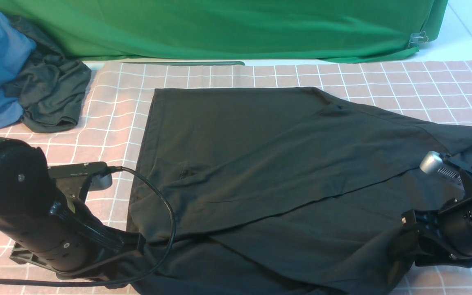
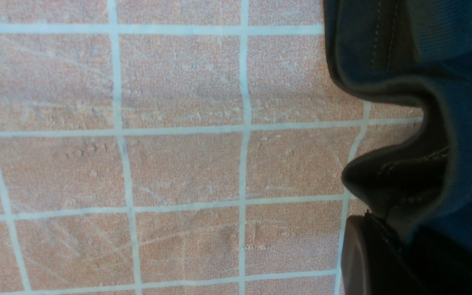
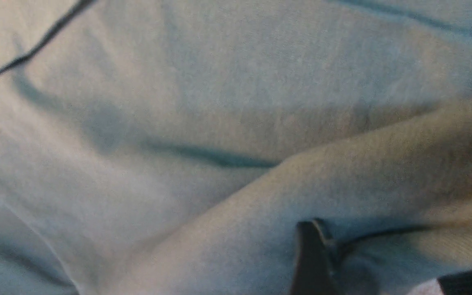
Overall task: Fold a long-sleeved shirt over a pink coffee tablecloth.
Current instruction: 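Grasp the near edge of the shirt at its hem and shoulder corners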
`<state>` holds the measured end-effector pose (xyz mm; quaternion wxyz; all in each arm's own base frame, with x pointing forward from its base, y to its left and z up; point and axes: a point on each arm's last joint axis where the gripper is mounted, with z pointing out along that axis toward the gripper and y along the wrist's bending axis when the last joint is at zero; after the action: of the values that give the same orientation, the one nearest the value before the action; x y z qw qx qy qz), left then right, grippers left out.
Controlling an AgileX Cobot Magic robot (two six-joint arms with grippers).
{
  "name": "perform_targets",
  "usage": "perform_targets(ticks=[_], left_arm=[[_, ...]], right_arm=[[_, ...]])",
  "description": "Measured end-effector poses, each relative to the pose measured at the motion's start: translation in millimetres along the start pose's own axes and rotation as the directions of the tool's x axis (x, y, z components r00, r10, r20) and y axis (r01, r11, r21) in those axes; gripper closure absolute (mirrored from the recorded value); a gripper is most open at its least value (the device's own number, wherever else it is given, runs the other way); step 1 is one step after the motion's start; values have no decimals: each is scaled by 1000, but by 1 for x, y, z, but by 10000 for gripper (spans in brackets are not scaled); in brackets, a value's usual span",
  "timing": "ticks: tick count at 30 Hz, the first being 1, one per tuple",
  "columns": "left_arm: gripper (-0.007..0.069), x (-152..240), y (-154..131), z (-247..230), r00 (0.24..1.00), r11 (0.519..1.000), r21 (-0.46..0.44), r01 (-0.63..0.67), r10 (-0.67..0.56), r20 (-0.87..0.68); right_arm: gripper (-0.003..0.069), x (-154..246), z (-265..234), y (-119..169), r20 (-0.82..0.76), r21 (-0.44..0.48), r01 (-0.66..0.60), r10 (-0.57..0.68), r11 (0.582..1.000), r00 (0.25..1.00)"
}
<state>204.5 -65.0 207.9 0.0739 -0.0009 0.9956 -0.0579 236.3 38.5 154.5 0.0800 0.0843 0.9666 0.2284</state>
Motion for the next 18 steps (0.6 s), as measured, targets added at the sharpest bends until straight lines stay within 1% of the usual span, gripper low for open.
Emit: perform_targets(ticks=[2,3,5,6,7,12,17,18], left_arm=[[596,0,0,0,1000,1000,0,0,0,0],[596,0,0,0,1000,1000,0,0,0,0],[596,0,-1,0,1000,1000,6,5,-5,-2],[596,0,-1,0,1000,1000,10,9,-9,-3],[596,0,-2,-1,1000,1000,19,16,-16,-9],[596,-10,-10,-19,999,998,57,38,-37,-23],[596,-27,-12,-41,995,993,77,94,-97,31],[596,-36,-9,-49,990,989,89,121,-126,62]], right_arm=[[311,0,1,-1,-2,2,3,-3,1000,1000],[371,0,1,-1,-1,3,10,-10,1000,1000],[516,-1,1,0,-3,2,31,-31,1000,1000],[557,-1,0,1,-5,-3,39,-39,999,999],[581,-2,-2,3,-8,-11,50,-50,999,999],[589,-14,-26,21,10,-54,135,-134,989,991],[589,-32,-45,31,26,-17,174,-173,985,985],[589,-41,-52,34,30,-1,180,-180,984,983]])
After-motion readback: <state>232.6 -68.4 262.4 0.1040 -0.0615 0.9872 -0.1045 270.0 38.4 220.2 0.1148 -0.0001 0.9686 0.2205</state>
